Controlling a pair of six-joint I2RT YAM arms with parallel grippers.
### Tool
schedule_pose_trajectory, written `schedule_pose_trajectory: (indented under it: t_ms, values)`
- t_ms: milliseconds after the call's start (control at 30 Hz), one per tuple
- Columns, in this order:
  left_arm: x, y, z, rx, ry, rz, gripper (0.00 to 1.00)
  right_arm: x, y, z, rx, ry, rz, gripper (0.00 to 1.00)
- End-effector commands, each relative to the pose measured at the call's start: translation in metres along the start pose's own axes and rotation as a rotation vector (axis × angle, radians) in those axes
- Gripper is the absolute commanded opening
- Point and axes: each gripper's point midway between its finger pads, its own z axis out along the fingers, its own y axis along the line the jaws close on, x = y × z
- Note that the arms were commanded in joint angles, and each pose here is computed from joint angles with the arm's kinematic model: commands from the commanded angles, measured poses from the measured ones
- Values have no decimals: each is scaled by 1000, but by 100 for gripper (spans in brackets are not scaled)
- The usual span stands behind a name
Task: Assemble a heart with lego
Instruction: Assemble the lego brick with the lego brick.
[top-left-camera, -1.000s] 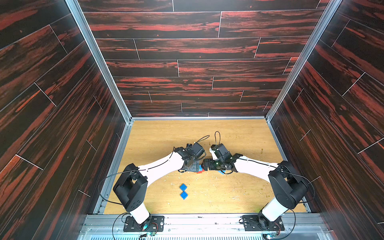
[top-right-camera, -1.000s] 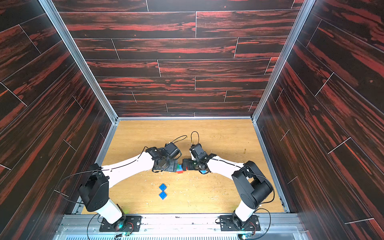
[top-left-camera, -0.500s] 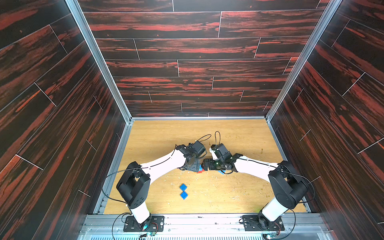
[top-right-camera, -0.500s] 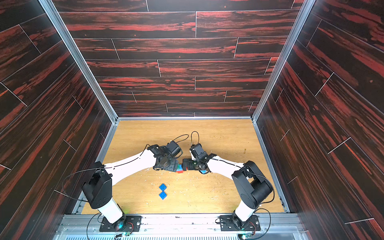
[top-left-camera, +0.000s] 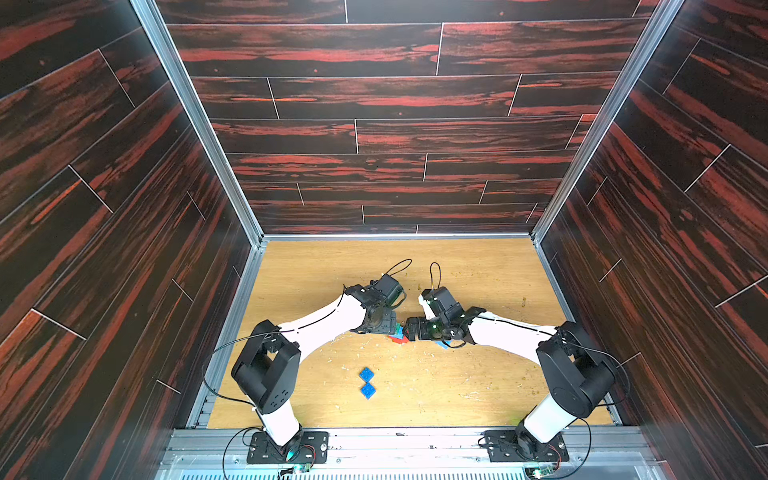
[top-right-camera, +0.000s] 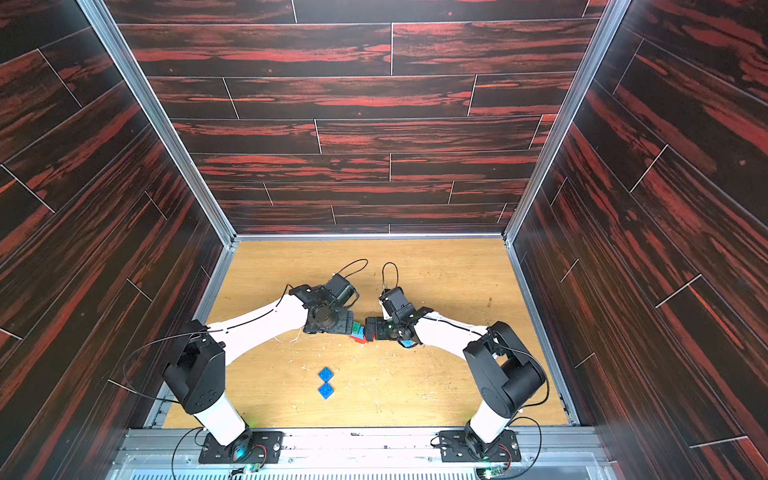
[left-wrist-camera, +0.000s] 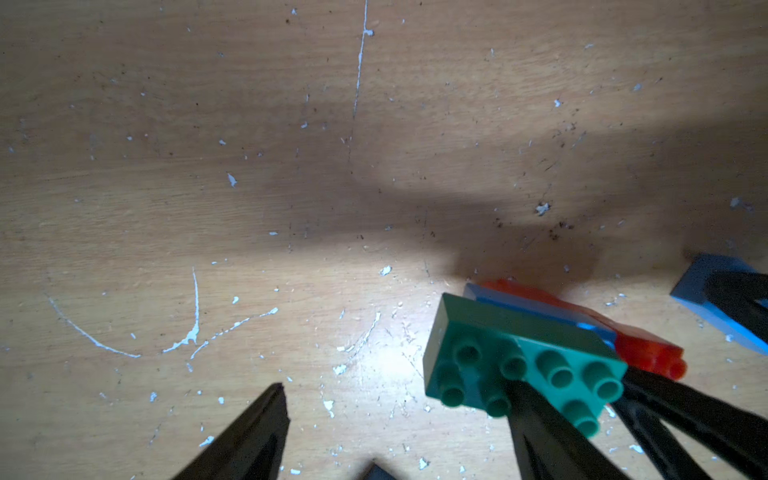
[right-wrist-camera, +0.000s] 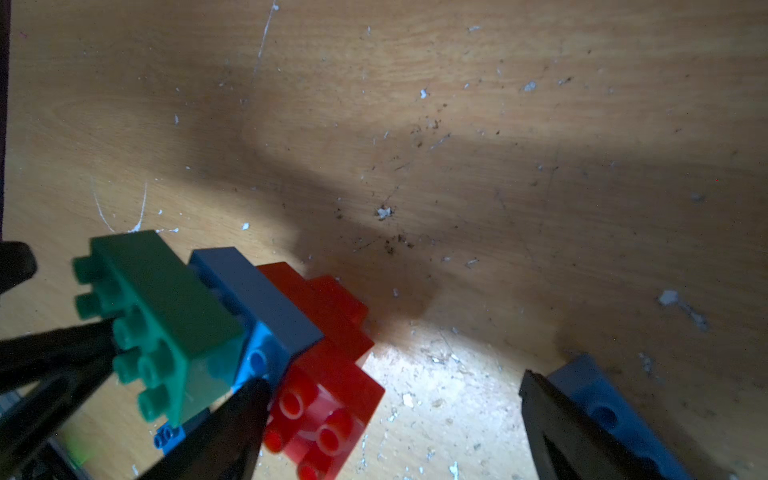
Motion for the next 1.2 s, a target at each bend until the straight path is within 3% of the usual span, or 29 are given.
schedule_pose_trajectory:
  t_ms: [0, 400, 933, 1167]
  values:
    - [8, -11, 2, 74, 14, -4, 86, 20, -10, 7, 39, 75, -6, 98]
    - [0, -14, -17, 120, -43, -18, 86, 15, -8, 5, 42, 63, 1, 98]
    - [1, 18, -18, 13, -44, -41, 86, 15, -8, 4, 42, 64, -3, 98]
    - [-4, 4, -24, 83, -45, -38, 86, 15, -8, 4, 43, 64, -5, 98]
